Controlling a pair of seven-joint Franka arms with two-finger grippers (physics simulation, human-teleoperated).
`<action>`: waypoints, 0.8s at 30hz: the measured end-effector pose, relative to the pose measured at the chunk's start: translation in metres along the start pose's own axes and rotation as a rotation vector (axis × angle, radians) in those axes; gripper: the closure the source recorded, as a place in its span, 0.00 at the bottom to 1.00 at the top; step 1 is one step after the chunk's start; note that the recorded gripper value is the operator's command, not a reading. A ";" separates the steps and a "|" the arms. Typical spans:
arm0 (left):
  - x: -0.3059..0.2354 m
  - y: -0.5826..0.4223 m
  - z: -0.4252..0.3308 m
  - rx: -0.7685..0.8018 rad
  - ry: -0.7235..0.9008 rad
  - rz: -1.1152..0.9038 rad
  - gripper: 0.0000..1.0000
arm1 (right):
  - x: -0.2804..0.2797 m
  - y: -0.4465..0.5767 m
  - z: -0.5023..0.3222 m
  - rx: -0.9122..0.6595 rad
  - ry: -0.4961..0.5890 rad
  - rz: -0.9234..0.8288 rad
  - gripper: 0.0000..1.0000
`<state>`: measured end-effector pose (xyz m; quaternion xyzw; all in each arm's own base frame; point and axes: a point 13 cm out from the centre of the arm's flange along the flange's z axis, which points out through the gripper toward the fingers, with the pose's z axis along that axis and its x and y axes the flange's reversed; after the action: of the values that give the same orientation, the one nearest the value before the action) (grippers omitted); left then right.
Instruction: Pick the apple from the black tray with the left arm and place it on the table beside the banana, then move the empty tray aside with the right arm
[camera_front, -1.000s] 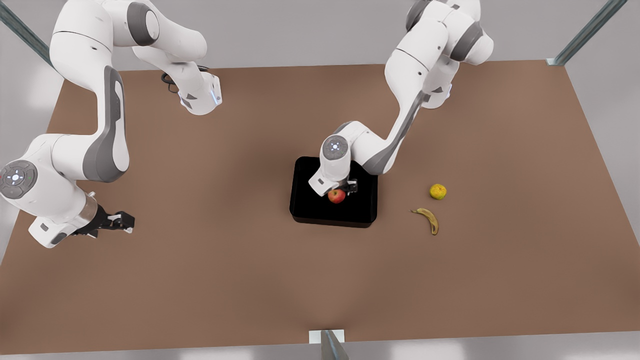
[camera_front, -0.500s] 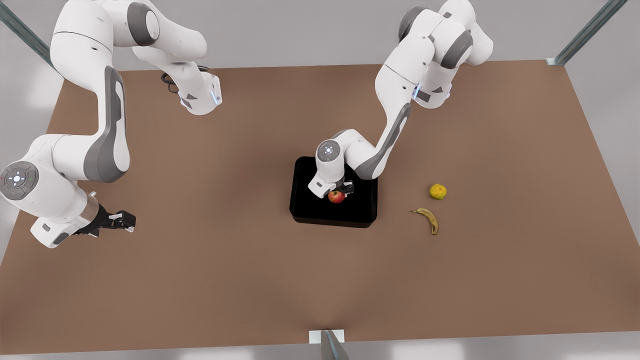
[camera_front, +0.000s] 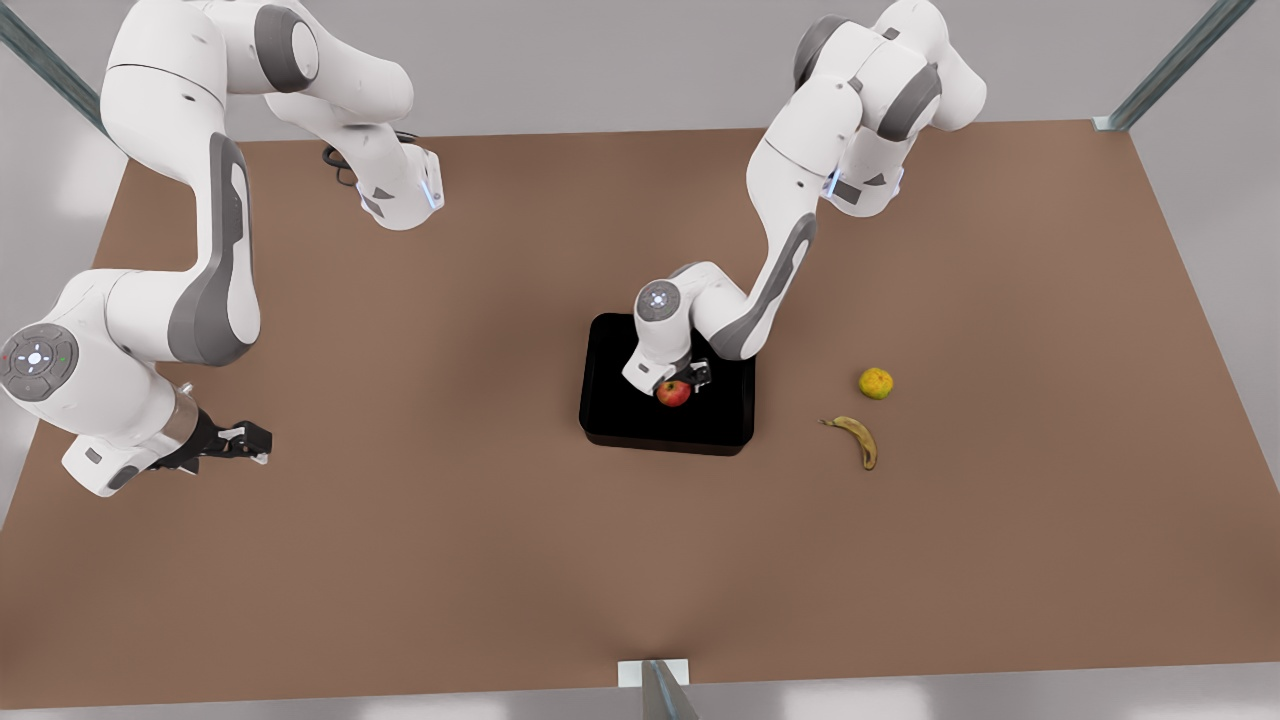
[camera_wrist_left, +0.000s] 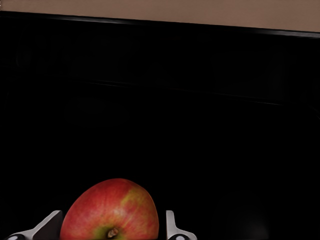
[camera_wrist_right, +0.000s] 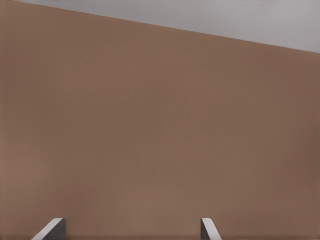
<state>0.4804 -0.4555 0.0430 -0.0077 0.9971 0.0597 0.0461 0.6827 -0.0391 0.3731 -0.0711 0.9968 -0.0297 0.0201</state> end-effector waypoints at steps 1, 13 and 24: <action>0.000 0.000 0.000 0.000 -0.004 -0.002 0.00 | 0.000 0.000 0.000 0.000 0.000 0.000 0.00; -0.058 0.052 -0.110 0.020 -0.027 -0.131 0.20 | 0.000 0.000 0.000 0.000 0.000 -0.002 0.00; -0.066 0.286 -0.029 -0.113 0.237 -0.188 0.18 | 0.096 0.441 -0.085 -0.276 0.162 -0.305 0.00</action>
<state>0.5378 -0.1740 0.1121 -0.1105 0.9855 0.1100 -0.0671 0.5224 0.3875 0.4274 -0.2202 0.9675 0.0987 -0.0749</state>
